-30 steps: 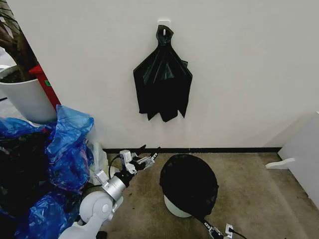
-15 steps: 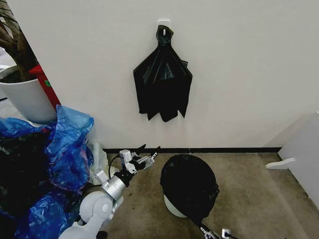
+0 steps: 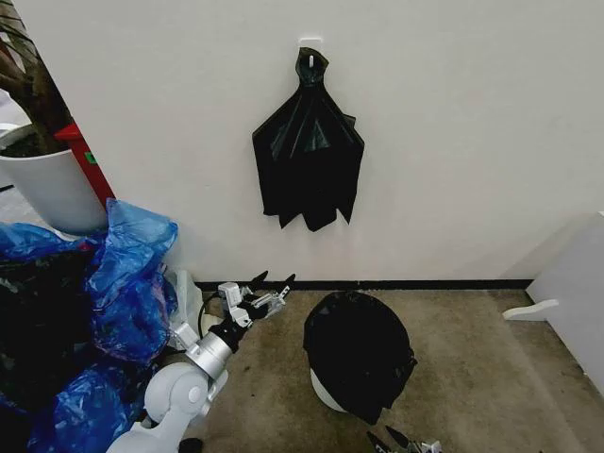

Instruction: Place the garbage bag over the trash bin.

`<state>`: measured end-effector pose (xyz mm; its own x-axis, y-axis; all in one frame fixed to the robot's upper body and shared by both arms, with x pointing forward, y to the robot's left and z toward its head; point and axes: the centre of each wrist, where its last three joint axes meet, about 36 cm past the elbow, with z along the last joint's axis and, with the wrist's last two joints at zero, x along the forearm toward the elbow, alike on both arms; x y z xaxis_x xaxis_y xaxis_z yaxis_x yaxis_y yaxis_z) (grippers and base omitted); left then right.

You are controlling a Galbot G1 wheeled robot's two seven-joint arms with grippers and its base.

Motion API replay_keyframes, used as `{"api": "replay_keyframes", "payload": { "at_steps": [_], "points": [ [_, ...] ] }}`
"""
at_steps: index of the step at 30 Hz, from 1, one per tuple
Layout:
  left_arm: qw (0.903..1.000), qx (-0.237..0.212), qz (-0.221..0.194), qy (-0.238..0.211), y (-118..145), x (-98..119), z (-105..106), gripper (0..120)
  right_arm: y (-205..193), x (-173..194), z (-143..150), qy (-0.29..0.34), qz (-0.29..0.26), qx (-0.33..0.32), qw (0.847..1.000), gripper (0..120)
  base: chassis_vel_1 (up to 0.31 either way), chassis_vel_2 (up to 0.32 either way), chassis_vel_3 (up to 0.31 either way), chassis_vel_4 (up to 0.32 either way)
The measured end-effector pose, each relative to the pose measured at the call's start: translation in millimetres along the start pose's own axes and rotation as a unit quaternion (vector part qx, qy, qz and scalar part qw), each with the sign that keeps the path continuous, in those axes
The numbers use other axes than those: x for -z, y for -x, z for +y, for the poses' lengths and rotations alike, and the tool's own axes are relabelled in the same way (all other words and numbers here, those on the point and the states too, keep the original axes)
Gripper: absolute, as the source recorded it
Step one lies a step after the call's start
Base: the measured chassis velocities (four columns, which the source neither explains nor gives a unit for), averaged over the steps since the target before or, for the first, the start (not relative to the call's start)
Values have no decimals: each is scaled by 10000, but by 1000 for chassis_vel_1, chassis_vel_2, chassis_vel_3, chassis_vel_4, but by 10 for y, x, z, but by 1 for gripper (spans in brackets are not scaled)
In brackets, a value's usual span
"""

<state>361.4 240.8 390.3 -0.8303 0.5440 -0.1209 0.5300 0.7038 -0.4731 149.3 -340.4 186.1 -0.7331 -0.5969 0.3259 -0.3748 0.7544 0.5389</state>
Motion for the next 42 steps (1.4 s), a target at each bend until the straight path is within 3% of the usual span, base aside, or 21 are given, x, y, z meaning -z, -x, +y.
{"api": "replay_keyframes", "payload": {
  "at_steps": [3, 6, 9, 11, 12, 14, 15, 17, 19, 20, 25, 31, 34, 42],
  "points": [
    [9998, 56, -59, 196, -21, 7, 9, 100, -44, 25, 45, -235, -45, -68, 9997, 98, 0, 0, 0, 0],
    [9980, 232, -164, 565, -69, 14, 16, 100, -124, 76, 130, -561, -144, -279, 9979, 100, 0, 0, 0, 0],
    [9828, 643, -428, 1679, -213, 25, 89, 100, -348, 235, 304, -1061, -339, -925, 9895, 100, 0, 0, 0, 0],
    [9728, 949, -584, 2029, -329, 38, 98, 100, -456, 353, 391, -1409, -650, -1384, 9781, 100, 0, 0, 0, 0],
    [9728, 949, -584, 2029, -329, 38, 98, 100, -456, 353, 391, -1409, -650, -1384, 9781, 100, 0, 0, 0, 0],
    [9622, 1239, -786, 2295, -473, 70, 100, 100, -494, 555, 467, -1753, -1202, -1963, 9572, 100, 0, 0, 0, 0],
    [9553, 1379, -894, 2459, -603, 94, 85, 100, -517, 759, 472, -2110, -1702, -2346, 9335, 100, 0, 0, 0, 0],
    [9495, 1509, -979, 2572, -772, 109, 49, 100, -555, 1032, 496, -2554, -2112, -2637, 9059, 100, 0, 0, 0, 0],
    [9461, 1661, -1028, 2585, -962, 105, -34, 100, -539, 1295, 659, -2762, -2362, -2833, 8875, 100, 0, 0, 0, 0],
    [9461, 1661, -1028, 2585, -962, 105, -34, 100, -539, 1295, 659, -2762, -2362, -2833, 8875, 100, 0, 0, 0, 0],
    [9426, 1976, -1099, 2458, -1217, 119, -339, 100, -253, 1716, 1265, -2412, -2740, -2963, 8826, 100, 0, 0, 0, 0],
    [9468, 1956, -948, 2373, -1181, 170, -569, 100, -31, 2021, 1795, -2240, -2918, -2652, 8913, 100, 0, 0, 0, 0],
    [9505, 1848, -890, 2333, -1190, 201, -685, 100, -27, 2050, 1939, -2105, -2956, -2531, 8968, 100, 0, 0, 0, 0],
    [9531, 1755, -924, 2285, -1275, 285, -918, 100, -128, 1931, 1992, -2155, -3035, -2437, 8956, 100, 0, 0, 0, 0]
  ]
}}
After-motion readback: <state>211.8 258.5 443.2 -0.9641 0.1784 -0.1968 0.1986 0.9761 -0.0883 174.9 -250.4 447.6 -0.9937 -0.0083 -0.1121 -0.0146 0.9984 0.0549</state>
